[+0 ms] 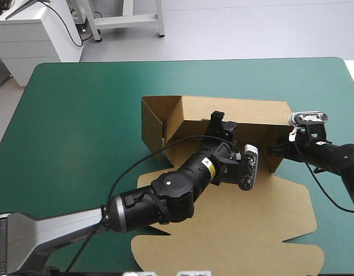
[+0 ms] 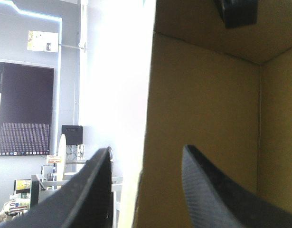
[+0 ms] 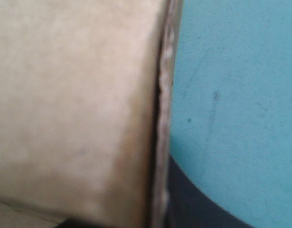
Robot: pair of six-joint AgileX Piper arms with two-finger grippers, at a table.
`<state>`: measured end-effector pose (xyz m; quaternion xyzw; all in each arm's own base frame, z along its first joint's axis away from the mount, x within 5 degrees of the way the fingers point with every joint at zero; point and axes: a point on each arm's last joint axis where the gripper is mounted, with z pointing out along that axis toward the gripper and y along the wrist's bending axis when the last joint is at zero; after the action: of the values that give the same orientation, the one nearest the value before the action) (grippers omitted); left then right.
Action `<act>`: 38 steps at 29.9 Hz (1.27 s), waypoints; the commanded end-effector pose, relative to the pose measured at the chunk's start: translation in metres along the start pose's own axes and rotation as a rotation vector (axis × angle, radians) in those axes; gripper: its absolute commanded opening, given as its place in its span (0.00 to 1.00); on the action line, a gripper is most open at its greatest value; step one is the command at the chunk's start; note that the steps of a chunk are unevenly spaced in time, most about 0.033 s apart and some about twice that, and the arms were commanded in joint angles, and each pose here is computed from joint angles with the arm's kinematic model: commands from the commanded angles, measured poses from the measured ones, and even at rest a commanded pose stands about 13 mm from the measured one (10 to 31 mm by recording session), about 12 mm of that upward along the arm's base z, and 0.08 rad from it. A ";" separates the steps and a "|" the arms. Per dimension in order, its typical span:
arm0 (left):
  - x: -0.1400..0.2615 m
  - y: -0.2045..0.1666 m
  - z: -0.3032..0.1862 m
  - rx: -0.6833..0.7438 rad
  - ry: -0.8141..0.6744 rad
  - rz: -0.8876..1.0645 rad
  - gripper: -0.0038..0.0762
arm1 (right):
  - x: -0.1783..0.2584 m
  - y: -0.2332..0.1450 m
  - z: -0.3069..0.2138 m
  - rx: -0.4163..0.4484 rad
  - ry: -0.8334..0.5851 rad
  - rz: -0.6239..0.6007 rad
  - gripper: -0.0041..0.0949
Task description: Fold the box
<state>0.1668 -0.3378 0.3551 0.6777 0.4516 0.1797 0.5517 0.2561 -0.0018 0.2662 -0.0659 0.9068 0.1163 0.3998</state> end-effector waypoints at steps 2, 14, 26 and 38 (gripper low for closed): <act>-0.001 0.039 -0.047 -0.120 -0.028 -0.078 0.36 | -0.004 0.008 -0.009 -0.047 0.012 -0.008 0.04; 0.089 0.114 -0.110 -0.389 0.196 -0.342 0.04 | -0.015 0.018 -0.033 -0.093 0.109 0.016 0.04; 0.216 0.141 -0.129 -0.636 0.520 -0.913 0.04 | -0.019 0.027 -0.051 -0.157 0.291 0.025 0.04; 0.263 0.127 -0.137 -0.544 0.655 -1.209 0.04 | -0.019 0.045 -0.018 -0.173 0.330 -0.067 0.04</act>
<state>0.2634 -0.0458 0.4325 0.0594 0.8443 0.1499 0.5111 0.2405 0.0273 0.2975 -0.1150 0.9488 0.1712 0.2393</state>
